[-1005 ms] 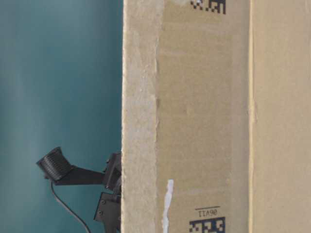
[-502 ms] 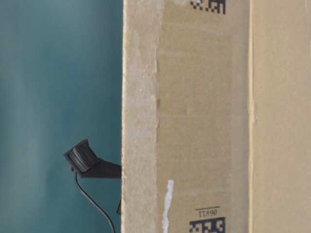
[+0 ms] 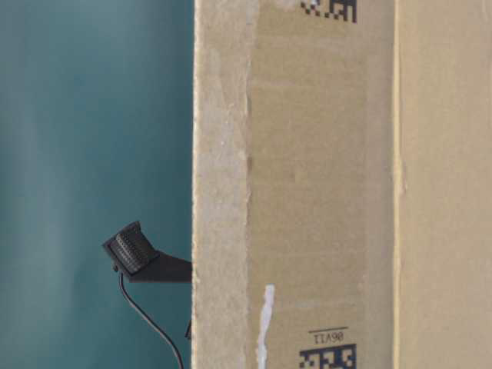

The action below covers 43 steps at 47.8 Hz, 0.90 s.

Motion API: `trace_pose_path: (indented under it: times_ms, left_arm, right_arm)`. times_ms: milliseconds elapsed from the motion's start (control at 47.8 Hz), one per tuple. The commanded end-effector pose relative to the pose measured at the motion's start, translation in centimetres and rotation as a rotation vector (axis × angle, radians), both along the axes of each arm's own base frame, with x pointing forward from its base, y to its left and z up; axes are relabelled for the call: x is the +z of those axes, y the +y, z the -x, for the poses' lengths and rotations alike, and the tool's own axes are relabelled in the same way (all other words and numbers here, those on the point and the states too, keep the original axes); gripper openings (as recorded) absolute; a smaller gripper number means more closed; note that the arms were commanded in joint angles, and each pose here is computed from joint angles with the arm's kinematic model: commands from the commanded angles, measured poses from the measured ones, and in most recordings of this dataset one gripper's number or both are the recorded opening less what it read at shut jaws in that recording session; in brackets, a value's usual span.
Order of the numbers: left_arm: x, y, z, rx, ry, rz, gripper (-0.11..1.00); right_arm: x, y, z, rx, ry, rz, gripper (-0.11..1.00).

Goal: Close the cardboard box.

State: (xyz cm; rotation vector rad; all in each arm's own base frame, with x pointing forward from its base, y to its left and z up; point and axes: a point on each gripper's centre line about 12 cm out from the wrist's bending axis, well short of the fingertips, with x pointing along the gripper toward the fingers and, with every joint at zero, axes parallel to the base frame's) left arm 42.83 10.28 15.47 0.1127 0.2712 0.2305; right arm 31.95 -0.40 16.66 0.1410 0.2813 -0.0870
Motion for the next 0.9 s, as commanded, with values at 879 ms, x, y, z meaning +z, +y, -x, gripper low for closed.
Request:
trace_pose_path:
  times_ms: [879]
  left_arm:
    - [0.7,0.3,0.1,0.011,-0.019,0.014,0.0]
  right_arm:
    - [7.8,12.8,5.3,0.499,-0.155,0.037,0.0]
